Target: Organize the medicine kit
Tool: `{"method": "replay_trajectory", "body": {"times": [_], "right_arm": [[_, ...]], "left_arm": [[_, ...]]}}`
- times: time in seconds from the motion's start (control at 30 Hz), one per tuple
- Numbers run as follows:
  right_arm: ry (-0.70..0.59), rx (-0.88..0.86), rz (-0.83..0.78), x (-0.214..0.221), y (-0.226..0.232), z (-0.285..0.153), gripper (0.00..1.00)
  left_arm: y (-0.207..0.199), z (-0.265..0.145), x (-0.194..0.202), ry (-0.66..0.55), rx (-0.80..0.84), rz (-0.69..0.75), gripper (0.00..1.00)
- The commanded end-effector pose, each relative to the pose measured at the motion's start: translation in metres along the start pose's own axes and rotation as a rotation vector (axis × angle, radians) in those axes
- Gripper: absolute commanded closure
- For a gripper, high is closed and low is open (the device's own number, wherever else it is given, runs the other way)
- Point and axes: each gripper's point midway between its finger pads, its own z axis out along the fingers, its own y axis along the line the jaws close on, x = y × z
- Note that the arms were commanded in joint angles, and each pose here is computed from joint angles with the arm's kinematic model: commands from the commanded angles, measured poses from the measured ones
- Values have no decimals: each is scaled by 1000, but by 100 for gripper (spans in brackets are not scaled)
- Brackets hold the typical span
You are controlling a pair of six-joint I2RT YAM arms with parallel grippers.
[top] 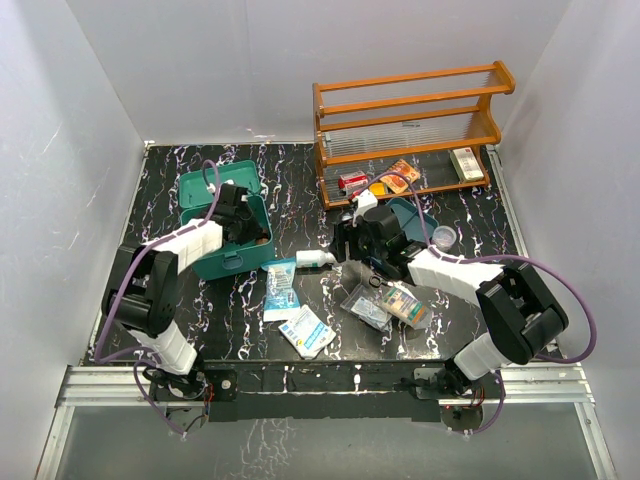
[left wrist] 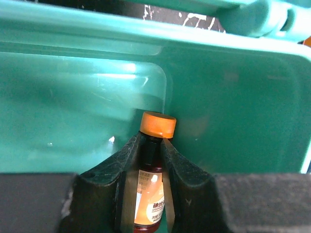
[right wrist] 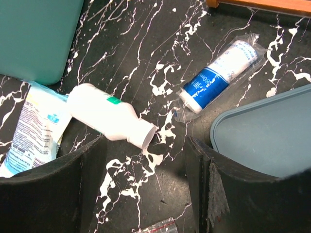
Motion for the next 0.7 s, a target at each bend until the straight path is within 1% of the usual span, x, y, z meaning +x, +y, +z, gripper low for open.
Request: {"method": "replay_trajectory", "body": {"times": [0.0, 0.07, 0.17, 0.27, 0.37, 0.53, 0.67], "right_arm": [[-74, -26, -56, -33, 14, -5, 38], [-64, -33, -71, -32, 16, -5, 36], [-34, -50, -93, -29, 20, -5, 34], [-7, -94, -149, -24, 26, -3, 31], [12, -125, -241, -18, 26, 1, 30], [71, -210, -414, -10, 31, 12, 30], [89, -291, -544, -7, 38, 18, 30]], "left_arm": [[3, -19, 24, 62, -8, 17, 79], [4, -23, 28, 71, -3, 10, 78], [1, -31, 23, 56, 7, 7, 69], [-10, -42, 2, 14, 13, 23, 61], [-17, -54, -17, -24, 1, 45, 55], [-15, -74, -42, -91, -50, 72, 53], [-12, -96, -56, -137, -76, 88, 52]]}}
